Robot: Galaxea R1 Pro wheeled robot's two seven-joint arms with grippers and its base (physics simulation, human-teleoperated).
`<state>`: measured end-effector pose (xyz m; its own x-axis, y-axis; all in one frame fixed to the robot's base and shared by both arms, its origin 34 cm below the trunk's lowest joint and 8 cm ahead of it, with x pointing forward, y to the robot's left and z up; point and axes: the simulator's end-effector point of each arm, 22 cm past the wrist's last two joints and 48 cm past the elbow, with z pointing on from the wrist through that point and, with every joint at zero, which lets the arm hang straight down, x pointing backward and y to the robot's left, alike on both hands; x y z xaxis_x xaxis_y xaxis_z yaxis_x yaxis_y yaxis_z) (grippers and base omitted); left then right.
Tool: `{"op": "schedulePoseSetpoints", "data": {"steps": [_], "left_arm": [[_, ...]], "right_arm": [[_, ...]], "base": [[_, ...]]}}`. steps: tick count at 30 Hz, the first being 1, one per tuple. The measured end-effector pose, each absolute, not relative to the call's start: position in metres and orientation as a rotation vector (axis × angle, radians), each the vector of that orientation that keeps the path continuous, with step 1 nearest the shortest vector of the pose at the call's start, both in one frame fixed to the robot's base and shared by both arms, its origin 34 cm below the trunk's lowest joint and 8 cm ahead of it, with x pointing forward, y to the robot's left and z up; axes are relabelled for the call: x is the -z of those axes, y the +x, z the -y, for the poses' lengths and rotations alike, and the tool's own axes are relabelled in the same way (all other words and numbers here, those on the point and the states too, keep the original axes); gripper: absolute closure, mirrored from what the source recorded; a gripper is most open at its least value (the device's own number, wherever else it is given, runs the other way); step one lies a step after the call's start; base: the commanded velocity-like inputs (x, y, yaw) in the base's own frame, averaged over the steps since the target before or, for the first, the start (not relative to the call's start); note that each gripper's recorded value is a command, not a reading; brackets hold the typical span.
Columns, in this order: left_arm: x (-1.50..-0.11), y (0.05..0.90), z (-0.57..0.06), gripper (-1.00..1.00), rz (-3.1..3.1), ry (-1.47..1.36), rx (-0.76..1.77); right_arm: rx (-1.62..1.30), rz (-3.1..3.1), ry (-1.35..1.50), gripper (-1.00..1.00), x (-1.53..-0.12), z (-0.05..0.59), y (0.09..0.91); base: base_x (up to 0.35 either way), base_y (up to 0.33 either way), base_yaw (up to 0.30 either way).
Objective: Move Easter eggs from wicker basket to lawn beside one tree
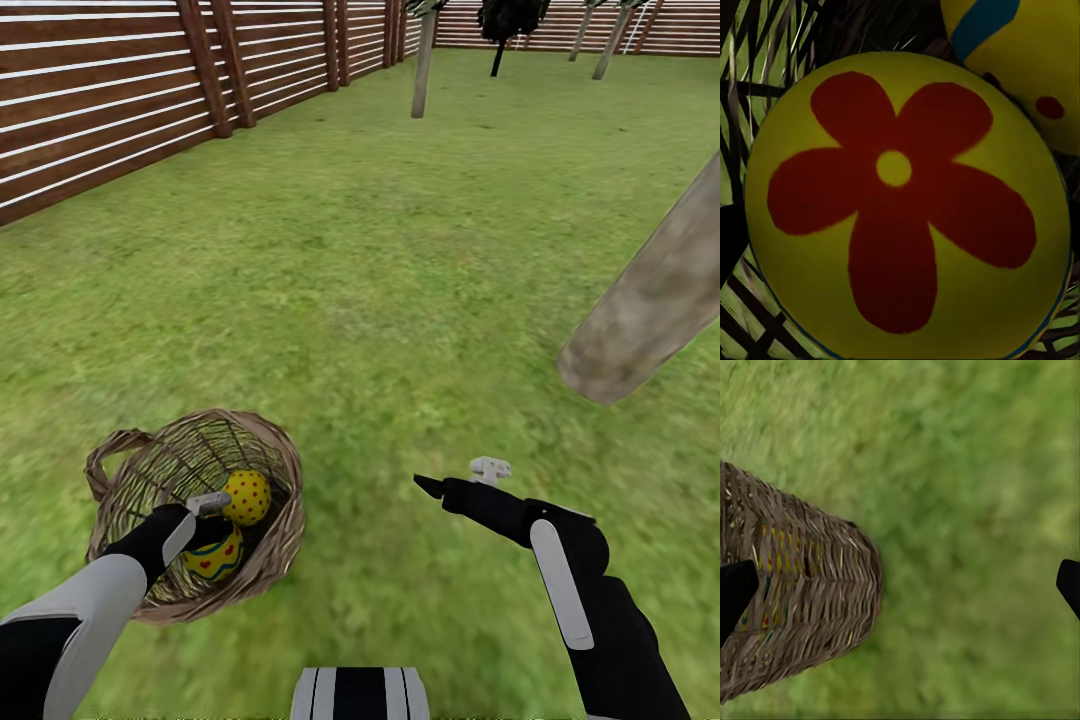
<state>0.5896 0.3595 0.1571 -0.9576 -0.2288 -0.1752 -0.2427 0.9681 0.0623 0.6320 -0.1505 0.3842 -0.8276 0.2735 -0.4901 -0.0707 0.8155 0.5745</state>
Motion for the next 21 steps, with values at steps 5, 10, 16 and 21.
{"op": "schedulePoseSetpoints", "data": {"steps": [5,10,16,21], "left_arm": [[-0.1571,0.5896,-0.3595,-1.00,-2.950,-0.355,-0.124],[-0.1572,0.5901,-0.3595,-1.00,-2.947,-0.354,-0.124],[-0.1545,0.5916,-0.3603,-1.00,-2.942,-0.344,-0.130],[-0.1545,0.5916,-0.3602,-1.00,-2.943,-0.340,-0.130]], "right_arm": [[-0.798,-2.425,0.149,-1.00,-0.3842,0.1504,0.6320],[-0.798,-2.425,0.149,-1.00,-0.3842,0.1504,0.6320],[-0.798,-2.433,0.154,-1.00,-0.3795,0.1508,0.6310],[-0.795,-2.433,0.154,-1.00,-0.3794,0.1518,0.6311]], "base": [[0.000,0.000,0.000],[0.000,0.000,0.000],[0.000,0.000,0.000],[0.000,0.000,0.000]]}}
